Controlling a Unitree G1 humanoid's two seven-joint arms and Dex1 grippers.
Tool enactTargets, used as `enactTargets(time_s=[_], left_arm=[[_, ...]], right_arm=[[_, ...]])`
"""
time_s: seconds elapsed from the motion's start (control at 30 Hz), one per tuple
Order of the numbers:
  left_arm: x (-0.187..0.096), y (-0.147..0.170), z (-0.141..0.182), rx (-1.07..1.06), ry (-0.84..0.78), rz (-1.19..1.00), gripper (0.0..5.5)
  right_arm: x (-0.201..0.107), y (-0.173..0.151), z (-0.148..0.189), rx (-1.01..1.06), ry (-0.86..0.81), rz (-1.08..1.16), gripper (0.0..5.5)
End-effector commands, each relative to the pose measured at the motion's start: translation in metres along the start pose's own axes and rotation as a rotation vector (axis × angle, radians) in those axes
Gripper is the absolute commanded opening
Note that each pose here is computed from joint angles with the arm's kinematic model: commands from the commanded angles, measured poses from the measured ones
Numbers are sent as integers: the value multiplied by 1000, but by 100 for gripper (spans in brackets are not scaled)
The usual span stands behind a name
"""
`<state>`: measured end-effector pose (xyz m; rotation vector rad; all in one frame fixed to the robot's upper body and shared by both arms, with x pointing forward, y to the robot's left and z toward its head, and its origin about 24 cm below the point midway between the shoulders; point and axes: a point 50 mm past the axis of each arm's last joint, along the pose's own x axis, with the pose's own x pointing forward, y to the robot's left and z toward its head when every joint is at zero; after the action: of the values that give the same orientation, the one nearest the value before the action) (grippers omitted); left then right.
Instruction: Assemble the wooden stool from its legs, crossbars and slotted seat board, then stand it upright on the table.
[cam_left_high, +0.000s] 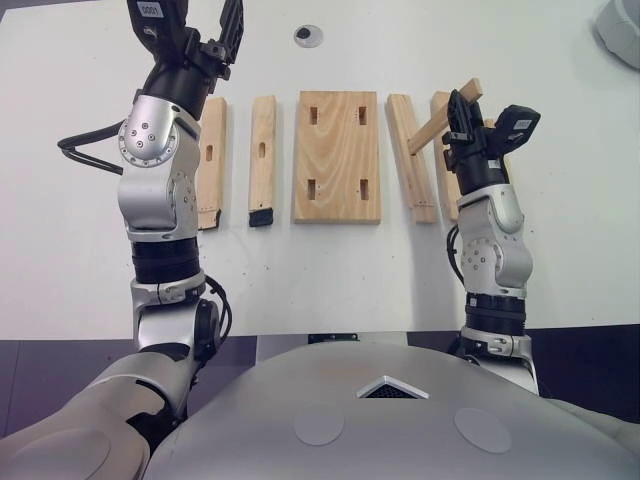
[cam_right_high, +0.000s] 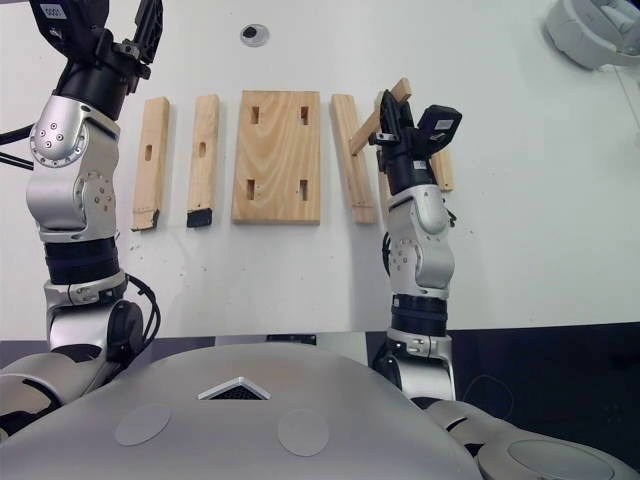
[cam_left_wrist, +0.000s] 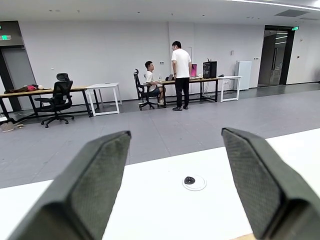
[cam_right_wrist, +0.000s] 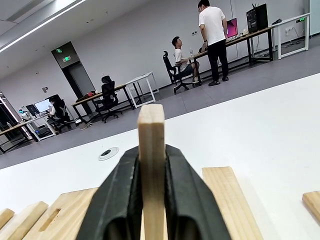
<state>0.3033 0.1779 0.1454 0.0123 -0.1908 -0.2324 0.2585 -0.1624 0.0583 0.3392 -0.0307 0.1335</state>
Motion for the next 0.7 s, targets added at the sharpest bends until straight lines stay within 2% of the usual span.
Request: enactTargets(time_s=[0.03, 0.13, 0.5, 0.63, 0.7], left_arm=[[1, 1, 2, 35, 5, -7, 336], [1, 1, 2, 43, 4, -4, 336], [-2, 1, -1, 69, 19, 0, 336], [-1, 2, -2, 75, 21, 0, 336], [0, 2, -2, 78, 21, -1, 336]], right_arm=[[-6, -9, -18, -224, 141, 22, 42], [-8, -10, -25, -306, 193, 58, 42], [-45, -38, -71, -277, 398, 39, 42], [-42, -34, -71, -280, 373, 74, 42], [-34, -29, -60, -271, 290, 91, 42]])
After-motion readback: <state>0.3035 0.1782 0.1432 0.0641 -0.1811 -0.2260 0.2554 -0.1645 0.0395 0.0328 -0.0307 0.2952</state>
